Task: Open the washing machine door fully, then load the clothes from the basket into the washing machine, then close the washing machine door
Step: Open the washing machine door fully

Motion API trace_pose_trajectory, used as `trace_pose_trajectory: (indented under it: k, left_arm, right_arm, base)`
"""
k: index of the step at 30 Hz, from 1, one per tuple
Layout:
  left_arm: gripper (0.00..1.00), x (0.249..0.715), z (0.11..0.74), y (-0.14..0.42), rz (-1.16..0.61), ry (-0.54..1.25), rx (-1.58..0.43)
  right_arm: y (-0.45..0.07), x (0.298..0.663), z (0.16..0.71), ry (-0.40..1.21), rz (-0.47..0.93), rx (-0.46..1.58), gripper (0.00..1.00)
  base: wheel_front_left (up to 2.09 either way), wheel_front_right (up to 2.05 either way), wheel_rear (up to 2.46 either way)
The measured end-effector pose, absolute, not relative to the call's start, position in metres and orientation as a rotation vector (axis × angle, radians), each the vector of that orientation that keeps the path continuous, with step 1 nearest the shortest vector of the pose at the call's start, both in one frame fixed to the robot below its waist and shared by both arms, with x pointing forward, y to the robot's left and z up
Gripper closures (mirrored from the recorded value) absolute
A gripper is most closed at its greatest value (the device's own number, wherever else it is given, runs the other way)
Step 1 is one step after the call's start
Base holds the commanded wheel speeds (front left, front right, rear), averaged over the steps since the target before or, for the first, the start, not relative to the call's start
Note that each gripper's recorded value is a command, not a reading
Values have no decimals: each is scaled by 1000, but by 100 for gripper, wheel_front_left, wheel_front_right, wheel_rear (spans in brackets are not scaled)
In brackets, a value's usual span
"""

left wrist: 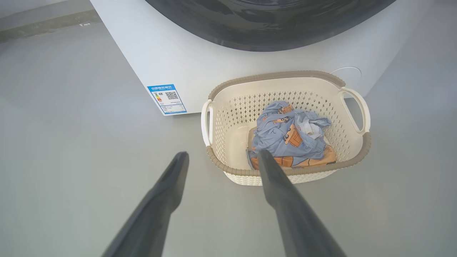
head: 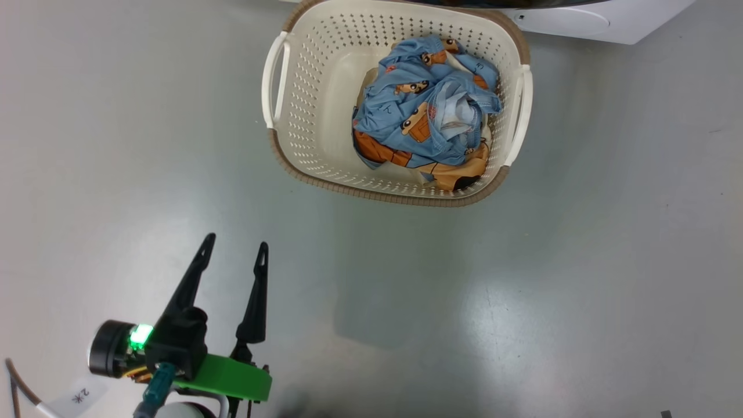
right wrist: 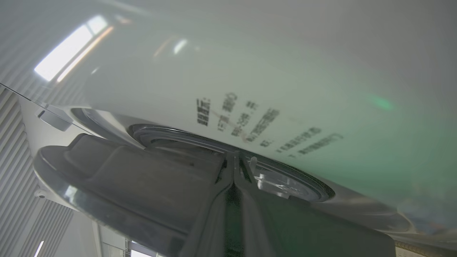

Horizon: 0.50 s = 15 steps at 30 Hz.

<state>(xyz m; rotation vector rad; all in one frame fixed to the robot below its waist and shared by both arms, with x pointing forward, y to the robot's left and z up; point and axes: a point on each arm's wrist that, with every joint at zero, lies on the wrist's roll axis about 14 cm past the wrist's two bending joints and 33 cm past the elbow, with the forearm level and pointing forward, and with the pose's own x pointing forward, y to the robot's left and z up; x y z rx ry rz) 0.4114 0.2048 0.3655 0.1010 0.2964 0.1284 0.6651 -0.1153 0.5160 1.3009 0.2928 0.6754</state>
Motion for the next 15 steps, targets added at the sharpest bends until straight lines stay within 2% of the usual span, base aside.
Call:
trace_pose_trajectory:
  k: [15]
  left_arm:
    - [0, 396, 352, 209, 155, 356, 87]
  right_arm:
    - [-105, 675, 518, 288, 709, 1300, 100]
  base:
    - [0, 0, 0]
